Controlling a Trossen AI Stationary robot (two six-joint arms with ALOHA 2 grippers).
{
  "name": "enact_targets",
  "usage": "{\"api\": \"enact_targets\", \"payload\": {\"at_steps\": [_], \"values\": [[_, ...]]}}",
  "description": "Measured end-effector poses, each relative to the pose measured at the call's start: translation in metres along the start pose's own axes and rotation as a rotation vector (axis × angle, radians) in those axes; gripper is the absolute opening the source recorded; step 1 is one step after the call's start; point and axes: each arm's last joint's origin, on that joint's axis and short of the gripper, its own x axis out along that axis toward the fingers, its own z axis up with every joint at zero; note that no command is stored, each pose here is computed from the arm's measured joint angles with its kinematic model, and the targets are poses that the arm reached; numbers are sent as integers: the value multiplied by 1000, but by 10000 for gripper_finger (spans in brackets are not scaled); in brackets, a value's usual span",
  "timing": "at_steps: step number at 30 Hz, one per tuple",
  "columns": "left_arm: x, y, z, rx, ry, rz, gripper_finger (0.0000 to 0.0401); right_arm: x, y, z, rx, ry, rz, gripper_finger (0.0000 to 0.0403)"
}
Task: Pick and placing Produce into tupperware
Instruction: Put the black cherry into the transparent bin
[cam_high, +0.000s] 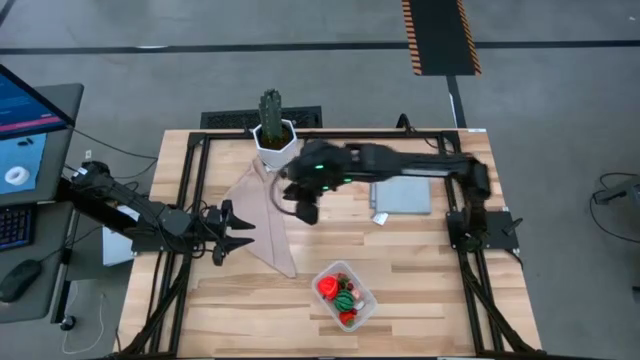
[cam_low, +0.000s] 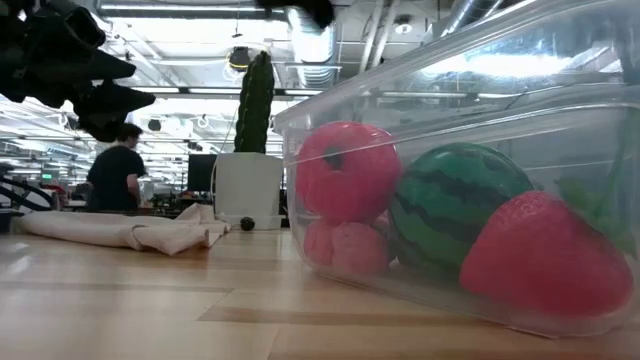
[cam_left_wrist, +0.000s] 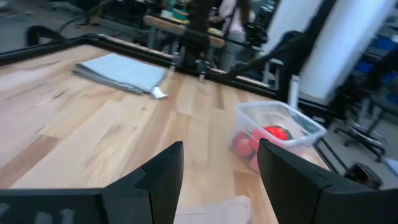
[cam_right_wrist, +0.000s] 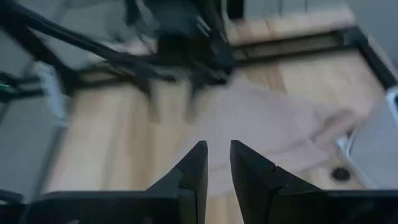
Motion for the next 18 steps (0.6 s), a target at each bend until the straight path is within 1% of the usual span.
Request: {"api": "enact_targets", "payload": {"at_steps": [4, 7, 8, 10, 13, 16, 18], "values": [[0, 1, 4, -27, -52, 63, 195, -72, 31, 16, -48, -130, 51, 93], [0, 0, 12, -32, -72, 95, 195, -125, 56, 15, -116, -219, 93, 93], [0, -1, 15, -28, -85, 96, 195, -141, 64, 12, -133, -245, 90, 93], [1, -1, 21, -26, -100, 105, 195, -167, 79, -3, -156, -273, 52, 93], [2, 2, 25, -37, -128, 155, 195, -190, 95, -37, -166, -316, -2, 93], [4, 7, 30, -40, -153, 216, 195, -202, 107, -78, -140, -350, 9, 93], [6, 12, 29, -36, -150, 267, 195, -207, 112, -106, -107, -380, 39, 93]]}}
